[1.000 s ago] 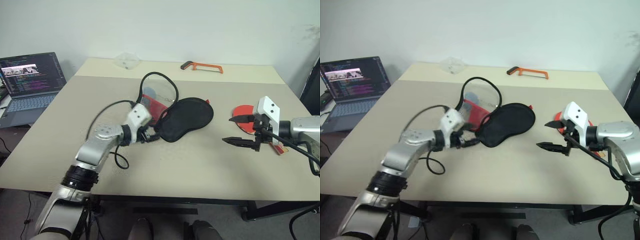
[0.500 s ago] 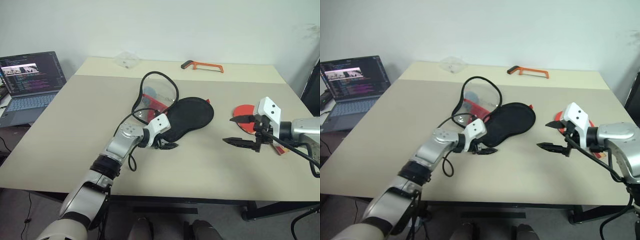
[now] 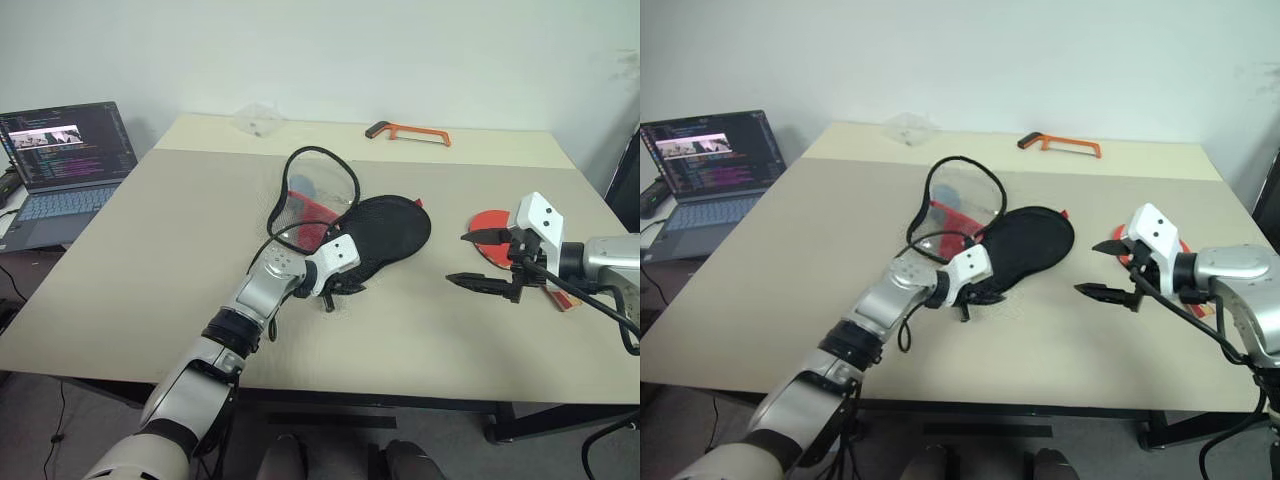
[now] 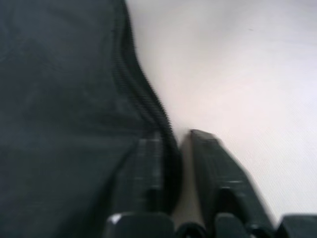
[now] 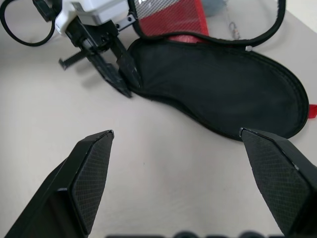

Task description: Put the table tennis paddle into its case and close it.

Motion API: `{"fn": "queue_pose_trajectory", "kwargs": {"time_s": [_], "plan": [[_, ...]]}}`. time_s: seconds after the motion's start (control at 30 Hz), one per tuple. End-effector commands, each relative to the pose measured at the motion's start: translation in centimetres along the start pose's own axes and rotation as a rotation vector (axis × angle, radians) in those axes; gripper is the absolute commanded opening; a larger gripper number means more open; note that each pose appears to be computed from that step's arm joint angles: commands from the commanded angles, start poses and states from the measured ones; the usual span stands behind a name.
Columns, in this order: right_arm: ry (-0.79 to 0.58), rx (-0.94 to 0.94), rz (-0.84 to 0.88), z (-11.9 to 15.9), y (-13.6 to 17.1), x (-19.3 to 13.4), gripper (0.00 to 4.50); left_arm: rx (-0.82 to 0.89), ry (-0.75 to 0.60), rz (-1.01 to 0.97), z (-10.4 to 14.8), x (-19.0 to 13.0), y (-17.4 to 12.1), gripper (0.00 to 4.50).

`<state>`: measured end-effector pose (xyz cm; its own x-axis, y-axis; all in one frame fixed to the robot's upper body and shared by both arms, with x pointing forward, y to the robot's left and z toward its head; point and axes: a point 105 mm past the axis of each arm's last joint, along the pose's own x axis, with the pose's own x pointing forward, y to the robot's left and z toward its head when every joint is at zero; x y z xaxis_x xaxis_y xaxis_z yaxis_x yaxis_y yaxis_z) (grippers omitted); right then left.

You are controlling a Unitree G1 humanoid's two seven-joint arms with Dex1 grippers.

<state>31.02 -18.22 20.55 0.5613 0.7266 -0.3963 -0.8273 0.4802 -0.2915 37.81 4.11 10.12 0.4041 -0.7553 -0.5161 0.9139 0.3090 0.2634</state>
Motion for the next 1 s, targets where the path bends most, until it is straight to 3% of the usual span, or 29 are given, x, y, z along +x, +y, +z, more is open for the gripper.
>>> {"fn": "queue_pose_trajectory", "kwargs": {"time_s": [0.03, 0.4, 0.67, 0.93, 1.0], "plan": [[-0.031, -0.036, -0.015, 1.2, -0.2, -0.3, 4.5, -0.026, -0.018, 0.016, 1.1, 0.6, -0.5, 0.03], [-0.03, -0.041, -0.021, 1.2, -0.2, -0.4, 4.5, -0.35, -0.168, 0.101, 6.4, 4.1, -1.8, 0.03], [-0.018, -0.047, -0.03, 1.2, -0.3, -0.5, 4.5, -0.396, -0.257, 0.224, 11.3, 7.1, -1.7, 0.03], [-0.017, -0.053, -0.038, 1.3, -0.3, -0.5, 4.5, -0.424, -0.256, 0.291, 11.7, 8.1, -1.0, 0.03], [-0.016, -0.053, -0.04, 1.2, -0.3, -0.5, 4.5, -0.424, -0.26, 0.303, 11.4, 8.0, -0.9, 0.54]]}}
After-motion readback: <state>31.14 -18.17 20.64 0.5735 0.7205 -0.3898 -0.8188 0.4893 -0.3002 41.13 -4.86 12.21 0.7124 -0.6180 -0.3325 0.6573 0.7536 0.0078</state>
